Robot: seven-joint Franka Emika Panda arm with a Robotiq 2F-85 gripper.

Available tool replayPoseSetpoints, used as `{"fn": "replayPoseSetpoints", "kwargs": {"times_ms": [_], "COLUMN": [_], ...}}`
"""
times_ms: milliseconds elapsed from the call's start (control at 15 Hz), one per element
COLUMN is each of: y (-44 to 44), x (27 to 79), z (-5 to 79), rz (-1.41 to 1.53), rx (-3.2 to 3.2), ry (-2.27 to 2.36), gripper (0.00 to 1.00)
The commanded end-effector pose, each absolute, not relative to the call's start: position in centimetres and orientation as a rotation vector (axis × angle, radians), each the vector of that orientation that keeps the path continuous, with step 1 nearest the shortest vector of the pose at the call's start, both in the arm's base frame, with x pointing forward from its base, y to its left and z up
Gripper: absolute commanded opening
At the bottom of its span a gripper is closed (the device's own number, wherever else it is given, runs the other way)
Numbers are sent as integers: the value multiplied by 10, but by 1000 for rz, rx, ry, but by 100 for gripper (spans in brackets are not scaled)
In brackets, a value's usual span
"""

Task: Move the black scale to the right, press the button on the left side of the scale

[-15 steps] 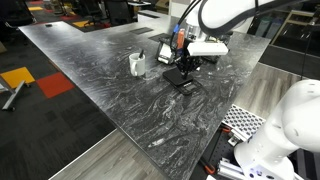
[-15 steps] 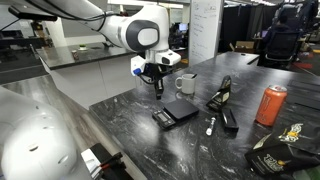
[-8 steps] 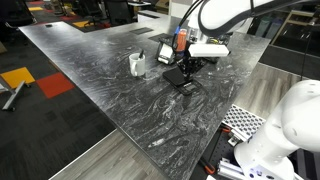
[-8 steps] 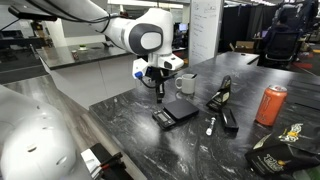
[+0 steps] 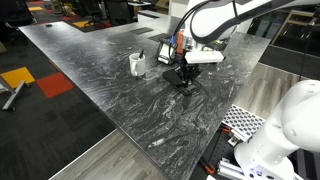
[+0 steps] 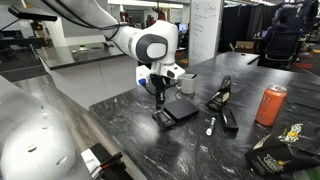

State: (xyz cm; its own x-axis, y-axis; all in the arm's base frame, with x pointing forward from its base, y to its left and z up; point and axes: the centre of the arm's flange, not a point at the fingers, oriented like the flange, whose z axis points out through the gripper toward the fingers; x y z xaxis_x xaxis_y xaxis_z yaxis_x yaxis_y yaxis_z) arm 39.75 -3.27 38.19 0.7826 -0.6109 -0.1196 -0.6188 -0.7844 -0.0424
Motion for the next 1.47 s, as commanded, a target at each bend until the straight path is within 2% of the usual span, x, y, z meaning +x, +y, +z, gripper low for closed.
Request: {"fn": "replayPoseSetpoints", "kwargs": {"times_ms": [0,1400], "y": [-39,-38], "x": [412,416], "z": [372,379], "rz": [168,198], "rx": [-2873,-2797], "ry": [977,1163], "gripper": [0,0]}}
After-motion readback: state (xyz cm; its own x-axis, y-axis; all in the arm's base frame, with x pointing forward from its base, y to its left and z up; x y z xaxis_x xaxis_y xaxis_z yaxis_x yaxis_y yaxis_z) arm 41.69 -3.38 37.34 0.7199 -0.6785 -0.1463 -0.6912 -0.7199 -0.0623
